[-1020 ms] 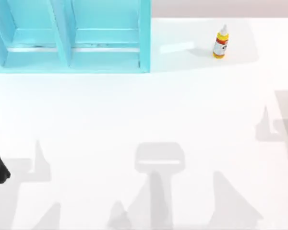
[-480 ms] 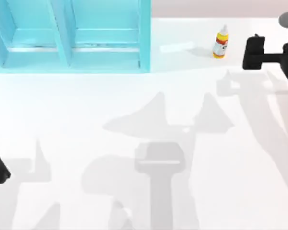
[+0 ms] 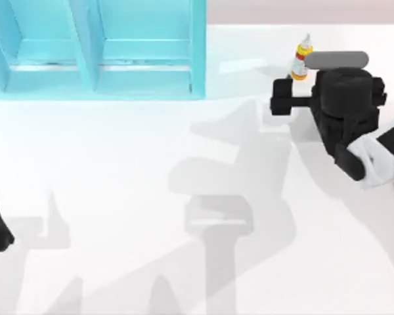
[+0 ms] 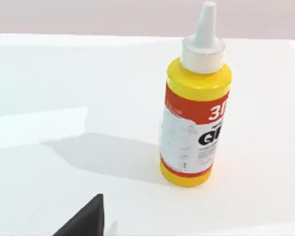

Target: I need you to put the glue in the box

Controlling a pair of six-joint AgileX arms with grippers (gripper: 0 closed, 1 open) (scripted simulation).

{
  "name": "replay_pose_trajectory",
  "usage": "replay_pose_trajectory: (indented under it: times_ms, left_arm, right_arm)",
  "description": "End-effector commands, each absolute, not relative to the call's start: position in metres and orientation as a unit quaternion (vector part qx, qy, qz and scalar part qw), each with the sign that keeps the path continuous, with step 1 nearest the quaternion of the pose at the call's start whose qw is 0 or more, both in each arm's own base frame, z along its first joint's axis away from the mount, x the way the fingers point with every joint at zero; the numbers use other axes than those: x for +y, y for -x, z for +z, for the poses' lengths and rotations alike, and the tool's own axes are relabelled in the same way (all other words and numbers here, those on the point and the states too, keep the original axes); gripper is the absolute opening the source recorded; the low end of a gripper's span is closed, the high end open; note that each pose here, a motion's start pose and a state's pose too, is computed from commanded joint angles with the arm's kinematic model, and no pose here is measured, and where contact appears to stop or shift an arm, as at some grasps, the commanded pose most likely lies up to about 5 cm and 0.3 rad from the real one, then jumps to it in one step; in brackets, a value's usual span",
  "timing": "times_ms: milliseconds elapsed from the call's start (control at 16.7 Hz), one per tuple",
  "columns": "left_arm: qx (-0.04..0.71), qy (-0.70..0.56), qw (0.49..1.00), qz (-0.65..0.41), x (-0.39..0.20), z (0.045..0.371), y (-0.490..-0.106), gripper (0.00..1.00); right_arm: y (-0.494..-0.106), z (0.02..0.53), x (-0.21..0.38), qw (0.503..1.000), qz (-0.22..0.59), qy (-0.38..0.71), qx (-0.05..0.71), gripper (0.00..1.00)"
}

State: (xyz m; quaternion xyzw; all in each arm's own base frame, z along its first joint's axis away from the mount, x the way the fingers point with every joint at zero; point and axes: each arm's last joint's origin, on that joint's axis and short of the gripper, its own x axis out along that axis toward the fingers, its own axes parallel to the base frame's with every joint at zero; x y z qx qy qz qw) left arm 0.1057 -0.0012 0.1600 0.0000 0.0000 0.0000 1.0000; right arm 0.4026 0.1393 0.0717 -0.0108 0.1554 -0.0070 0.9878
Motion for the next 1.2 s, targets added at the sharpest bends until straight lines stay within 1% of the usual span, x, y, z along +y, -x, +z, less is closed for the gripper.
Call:
replay_pose_trajectory:
  times_ms: [180,540,660,1020,1200]
  left_arm:
    - [0.0,0.0,1.0,0.0,-0.001,0.16,-0.106,1.0]
    - [0.0,0.0,1.0,0.0,-0.001,0.16,-0.106,1.0]
    - [0.0,0.0,1.0,0.0,-0.001,0.16,-0.106,1.0]
    - [0.0,0.0,1.0,0.0,-0.001,0.16,-0.106,1.0]
    - [0.0,0.0,1.0,0.0,-0.001,0.16,-0.106,1.0]
  right_arm:
    - [-0.409,0.06,0.146,0.989,-0.006,0.008,0.149,1.0]
    - [-0.411,0.059,0.144,0.988,-0.008,0.008,0.151,1.0]
    - [-0.423,0.056,0.146,0.989,-0.007,0.008,0.15,1.0]
    - [-0.478,0.039,0.148,0.989,-0.006,0.008,0.149,1.0]
    - [-0.499,0.033,0.146,0.989,-0.006,0.008,0.149,1.0]
